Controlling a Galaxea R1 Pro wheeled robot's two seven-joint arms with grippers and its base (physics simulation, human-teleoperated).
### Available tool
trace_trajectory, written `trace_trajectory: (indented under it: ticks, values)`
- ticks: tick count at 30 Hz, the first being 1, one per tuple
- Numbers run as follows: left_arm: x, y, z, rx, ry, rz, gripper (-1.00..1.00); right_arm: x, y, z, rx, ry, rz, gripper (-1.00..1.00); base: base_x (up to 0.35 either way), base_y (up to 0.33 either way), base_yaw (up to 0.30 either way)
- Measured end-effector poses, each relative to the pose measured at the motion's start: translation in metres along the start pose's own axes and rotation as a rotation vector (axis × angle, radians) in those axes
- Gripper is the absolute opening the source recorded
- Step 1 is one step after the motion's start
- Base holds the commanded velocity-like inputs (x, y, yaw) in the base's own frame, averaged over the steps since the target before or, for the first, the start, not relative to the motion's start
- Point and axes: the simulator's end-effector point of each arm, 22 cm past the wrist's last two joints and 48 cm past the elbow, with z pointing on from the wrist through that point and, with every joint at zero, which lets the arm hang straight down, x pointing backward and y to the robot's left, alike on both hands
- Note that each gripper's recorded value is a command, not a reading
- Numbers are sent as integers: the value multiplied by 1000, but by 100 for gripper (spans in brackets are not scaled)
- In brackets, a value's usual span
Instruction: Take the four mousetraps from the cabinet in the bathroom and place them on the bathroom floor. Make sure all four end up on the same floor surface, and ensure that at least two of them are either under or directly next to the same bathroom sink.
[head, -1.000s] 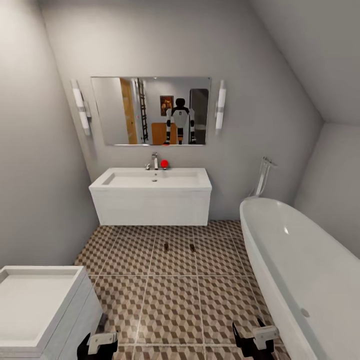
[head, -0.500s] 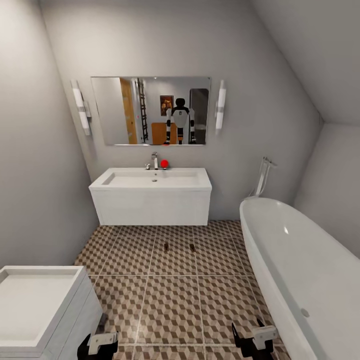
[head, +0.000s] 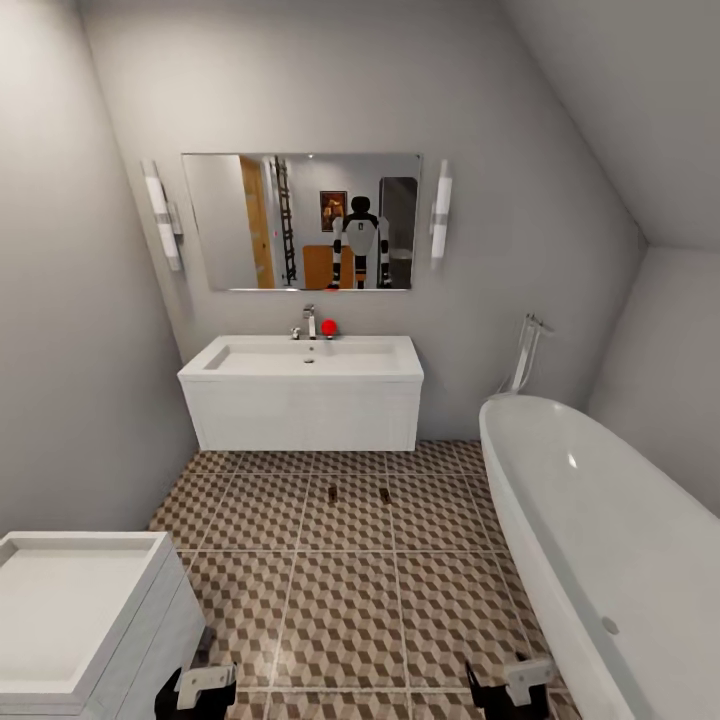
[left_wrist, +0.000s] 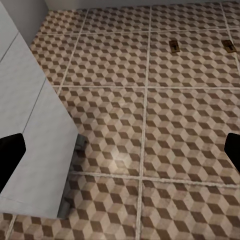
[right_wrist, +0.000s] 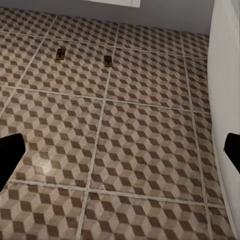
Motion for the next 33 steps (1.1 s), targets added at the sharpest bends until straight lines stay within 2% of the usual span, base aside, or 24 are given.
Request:
trace_trajectory:
  ticks: [21, 33]
  values:
    - [5, -12, -2, 16, 23, -6, 100, 2, -4, 0, 8, 8, -1, 100, 0, 0, 0]
    - [5, -17, -2, 21, 25, -9, 100, 2, -14, 0, 50, 7, 1, 100, 0, 0, 0]
